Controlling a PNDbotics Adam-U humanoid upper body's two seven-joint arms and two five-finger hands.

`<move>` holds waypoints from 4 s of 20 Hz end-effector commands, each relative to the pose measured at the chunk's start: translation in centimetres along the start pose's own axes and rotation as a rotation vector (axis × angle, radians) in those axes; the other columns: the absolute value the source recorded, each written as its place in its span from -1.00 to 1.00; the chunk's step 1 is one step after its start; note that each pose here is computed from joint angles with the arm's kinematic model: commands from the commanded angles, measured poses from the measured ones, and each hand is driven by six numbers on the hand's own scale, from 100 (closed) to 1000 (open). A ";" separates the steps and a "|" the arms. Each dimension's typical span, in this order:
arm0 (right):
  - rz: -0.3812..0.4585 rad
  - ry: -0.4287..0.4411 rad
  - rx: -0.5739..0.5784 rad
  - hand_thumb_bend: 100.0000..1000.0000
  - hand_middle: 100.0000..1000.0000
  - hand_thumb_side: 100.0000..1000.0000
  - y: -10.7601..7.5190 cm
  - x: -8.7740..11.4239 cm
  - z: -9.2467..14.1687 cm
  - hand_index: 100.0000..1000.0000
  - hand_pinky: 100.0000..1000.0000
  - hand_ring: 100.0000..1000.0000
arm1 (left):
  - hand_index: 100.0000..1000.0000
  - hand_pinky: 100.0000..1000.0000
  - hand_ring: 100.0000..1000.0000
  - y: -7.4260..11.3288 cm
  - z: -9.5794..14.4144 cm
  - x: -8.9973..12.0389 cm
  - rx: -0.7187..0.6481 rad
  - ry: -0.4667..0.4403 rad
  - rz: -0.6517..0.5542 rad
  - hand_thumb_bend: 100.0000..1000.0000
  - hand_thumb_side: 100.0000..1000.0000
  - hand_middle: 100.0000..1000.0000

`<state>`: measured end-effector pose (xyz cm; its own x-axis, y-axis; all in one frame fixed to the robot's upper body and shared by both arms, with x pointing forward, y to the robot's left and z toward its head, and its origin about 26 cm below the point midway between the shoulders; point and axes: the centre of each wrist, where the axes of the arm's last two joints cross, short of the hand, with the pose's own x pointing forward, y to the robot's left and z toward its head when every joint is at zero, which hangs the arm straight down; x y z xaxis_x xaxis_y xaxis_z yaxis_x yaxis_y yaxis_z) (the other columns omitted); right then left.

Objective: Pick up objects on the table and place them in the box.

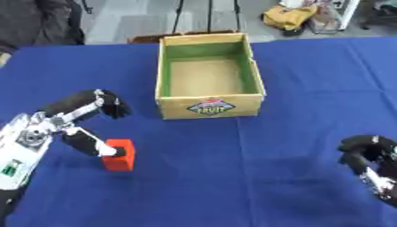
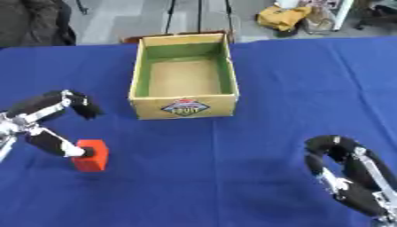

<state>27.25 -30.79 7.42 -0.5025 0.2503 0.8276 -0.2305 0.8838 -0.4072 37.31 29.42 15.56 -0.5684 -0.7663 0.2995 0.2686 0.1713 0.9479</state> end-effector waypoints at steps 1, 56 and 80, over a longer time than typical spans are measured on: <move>0.015 -0.020 0.004 -0.42 -0.30 -0.14 -0.4 0.5 -0.3 0.32 0.45 -0.09 | 0.43 0.24 0.14 1.3 0.7 -0.2 0.003 0.009 -0.035 0.23 -0.75 0.07; 0.013 -0.019 0.005 -0.45 -0.30 -0.14 -0.4 0.5 -0.4 0.32 0.45 -0.09 | 0.41 0.20 0.05 -0.8 0.3 -0.5 -0.115 0.023 -0.088 0.21 -0.70 0.00; 0.013 -0.022 0.007 -0.46 -0.30 -0.13 -0.4 0.5 -0.5 0.32 0.45 -0.09 | 0.17 -0.12 -0.19 -2.6 -0.3 -0.7 -0.116 0.042 -0.126 0.04 -0.84 -0.24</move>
<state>27.35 -30.75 7.53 -0.5060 0.2494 0.8257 -0.2307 0.8833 -0.4081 37.18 29.14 12.43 -0.5708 -0.7979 0.1939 0.3072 0.0115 0.9516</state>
